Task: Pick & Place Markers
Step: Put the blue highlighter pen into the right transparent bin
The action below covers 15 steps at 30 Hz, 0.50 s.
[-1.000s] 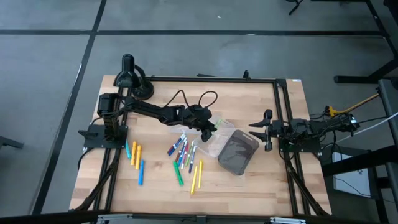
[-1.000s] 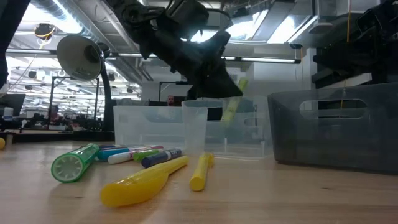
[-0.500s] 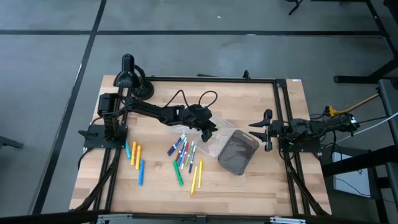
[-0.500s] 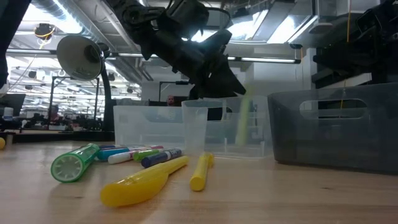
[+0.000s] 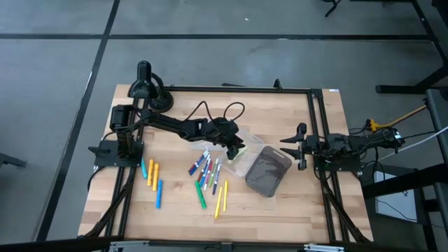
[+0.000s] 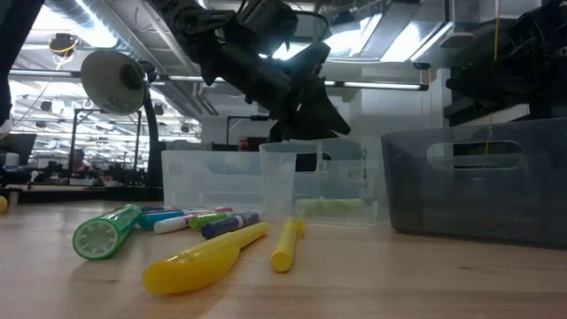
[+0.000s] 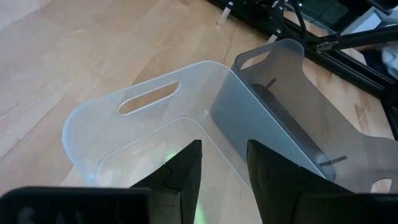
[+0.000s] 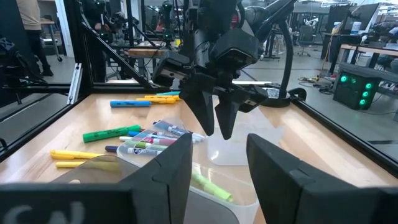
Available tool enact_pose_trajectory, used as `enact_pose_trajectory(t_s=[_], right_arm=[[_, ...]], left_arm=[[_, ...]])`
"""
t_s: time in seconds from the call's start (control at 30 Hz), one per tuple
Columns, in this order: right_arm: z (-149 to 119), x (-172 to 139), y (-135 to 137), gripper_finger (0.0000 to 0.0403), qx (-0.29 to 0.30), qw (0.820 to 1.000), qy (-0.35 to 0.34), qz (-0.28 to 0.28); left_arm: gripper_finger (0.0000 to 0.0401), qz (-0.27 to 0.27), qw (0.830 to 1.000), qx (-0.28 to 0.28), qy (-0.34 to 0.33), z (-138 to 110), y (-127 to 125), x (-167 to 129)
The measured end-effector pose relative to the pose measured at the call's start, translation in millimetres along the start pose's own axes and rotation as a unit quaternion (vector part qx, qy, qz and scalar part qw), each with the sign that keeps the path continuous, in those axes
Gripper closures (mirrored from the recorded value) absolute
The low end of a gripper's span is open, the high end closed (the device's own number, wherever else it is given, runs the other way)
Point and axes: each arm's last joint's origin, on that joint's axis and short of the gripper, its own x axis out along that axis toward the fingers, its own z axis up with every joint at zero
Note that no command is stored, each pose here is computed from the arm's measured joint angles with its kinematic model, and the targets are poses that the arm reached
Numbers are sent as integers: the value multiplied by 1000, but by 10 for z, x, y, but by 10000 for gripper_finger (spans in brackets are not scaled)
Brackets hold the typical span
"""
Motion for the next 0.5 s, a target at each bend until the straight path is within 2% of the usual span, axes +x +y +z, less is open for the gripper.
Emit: enact_pose_trajectory(t_s=[0.37,0.5], right_arm=[[0,0,0,251,0,1000,0,0],[0,0,0,251,-1,1000,0,0]], left_arm=[[283,0,1000,1,0,0,0,0],[285,-10,1000,18,-22,40,-24,-1]])
